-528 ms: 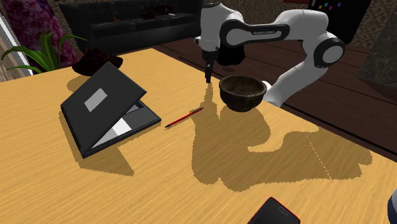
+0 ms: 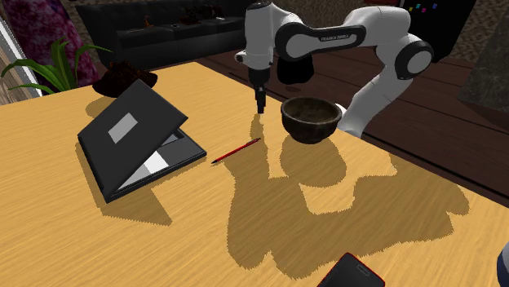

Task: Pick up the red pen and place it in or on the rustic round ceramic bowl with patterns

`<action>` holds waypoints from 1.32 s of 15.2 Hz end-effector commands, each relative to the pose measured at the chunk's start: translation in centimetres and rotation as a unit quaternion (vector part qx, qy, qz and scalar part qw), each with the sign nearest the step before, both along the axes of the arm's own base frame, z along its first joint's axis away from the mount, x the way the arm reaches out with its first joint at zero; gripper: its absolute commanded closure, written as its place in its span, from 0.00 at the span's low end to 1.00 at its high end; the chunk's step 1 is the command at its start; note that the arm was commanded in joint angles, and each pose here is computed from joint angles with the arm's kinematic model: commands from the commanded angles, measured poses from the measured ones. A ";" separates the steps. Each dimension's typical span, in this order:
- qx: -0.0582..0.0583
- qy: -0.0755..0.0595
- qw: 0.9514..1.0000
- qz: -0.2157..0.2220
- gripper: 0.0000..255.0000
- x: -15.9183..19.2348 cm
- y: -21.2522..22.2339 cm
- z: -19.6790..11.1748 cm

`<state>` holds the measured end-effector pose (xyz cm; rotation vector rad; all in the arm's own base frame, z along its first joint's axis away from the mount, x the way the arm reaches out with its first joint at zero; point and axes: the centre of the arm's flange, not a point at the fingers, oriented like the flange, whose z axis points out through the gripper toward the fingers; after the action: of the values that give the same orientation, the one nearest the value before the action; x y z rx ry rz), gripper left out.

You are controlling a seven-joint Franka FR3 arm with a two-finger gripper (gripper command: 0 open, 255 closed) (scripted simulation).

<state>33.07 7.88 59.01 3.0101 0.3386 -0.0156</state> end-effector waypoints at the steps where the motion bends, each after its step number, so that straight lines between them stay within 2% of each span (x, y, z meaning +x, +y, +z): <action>1: 0.009 0.006 0.999 0.044 0.00 0.5 2.2 0.0; 4: 0.021 0.015 0.994 0.107 0.00 1.0 5.7 0.4; 7: 0.033 0.024 0.985 0.170 0.00 1.0 9.3 0.8; 10: 0.046 0.033 0.971 0.233 0.00 0.6 12.8 1.3; 13: 0.058 0.041 0.953 0.294 0.00 -0.2 16.3 2.0; 14: 0.059 0.043 0.950 0.303 0.00 -0.4 16.8 2.1; 20: 0.059 0.043 0.950 0.303 0.00 -0.5 16.8 -1.1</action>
<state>32.63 24.63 58.48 2.8814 1.2920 -0.0746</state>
